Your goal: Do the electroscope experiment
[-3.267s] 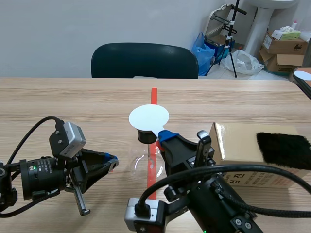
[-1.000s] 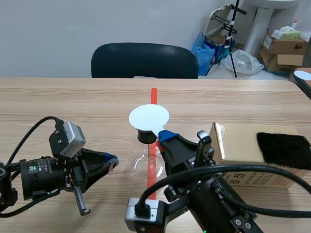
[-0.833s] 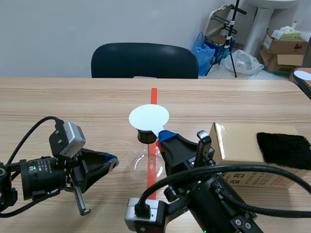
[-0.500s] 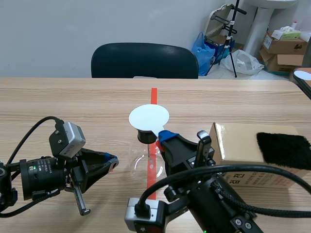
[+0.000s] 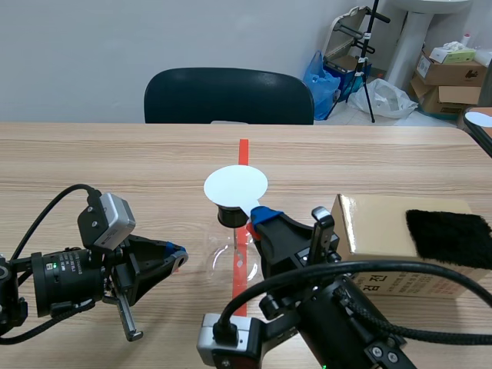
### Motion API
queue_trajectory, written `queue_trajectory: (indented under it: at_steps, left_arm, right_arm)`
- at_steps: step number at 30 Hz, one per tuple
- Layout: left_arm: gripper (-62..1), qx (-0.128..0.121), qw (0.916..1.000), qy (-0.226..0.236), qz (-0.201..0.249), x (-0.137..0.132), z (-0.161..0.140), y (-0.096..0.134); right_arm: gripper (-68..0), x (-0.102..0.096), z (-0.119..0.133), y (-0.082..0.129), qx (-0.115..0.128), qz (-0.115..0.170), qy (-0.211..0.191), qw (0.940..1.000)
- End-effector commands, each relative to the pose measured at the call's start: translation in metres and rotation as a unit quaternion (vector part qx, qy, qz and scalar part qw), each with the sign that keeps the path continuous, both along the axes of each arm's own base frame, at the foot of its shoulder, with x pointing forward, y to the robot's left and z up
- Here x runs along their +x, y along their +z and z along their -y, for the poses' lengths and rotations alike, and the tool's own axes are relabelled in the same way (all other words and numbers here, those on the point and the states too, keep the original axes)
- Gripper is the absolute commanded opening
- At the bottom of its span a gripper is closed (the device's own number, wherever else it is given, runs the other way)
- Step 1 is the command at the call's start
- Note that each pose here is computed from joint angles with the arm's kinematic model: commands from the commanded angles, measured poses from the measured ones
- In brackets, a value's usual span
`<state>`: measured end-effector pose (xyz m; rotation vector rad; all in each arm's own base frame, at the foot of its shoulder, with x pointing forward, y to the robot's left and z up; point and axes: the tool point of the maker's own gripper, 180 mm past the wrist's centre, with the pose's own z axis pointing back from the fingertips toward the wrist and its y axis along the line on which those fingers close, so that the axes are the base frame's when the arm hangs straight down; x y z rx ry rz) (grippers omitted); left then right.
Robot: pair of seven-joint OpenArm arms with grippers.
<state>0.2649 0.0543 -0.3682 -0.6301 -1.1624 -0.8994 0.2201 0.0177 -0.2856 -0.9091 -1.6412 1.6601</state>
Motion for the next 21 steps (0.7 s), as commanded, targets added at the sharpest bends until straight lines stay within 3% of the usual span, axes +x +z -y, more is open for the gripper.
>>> queue_trajectory:
  at_steps: [1,10,16,21]
  left_arm:
    - [-57.7,-0.016,0.9998,0.004,0.008,0.005,0.002,0.008]
    - [-57.7,-0.016,0.9998,0.004,0.008,0.005,0.002,0.008]
    - [-57.7,-0.016,0.9998,0.004,0.008,0.005,0.002,0.008]
    - [-57.7,-0.016,0.9998,0.004,0.008,0.005,0.002,0.008]
  right_arm:
    - [-66.5,0.006,0.002,0.012,0.005,0.021,-0.004,0.9998]
    - [-66.5,0.009,0.007,0.012,0.006,0.022,-0.018,0.9996]
    - [-66.5,0.017,0.022,0.013,0.009,0.023,-0.065,0.9976]
    - [-66.5,0.025,0.040,0.014,0.012,0.024,-0.121,0.9923]
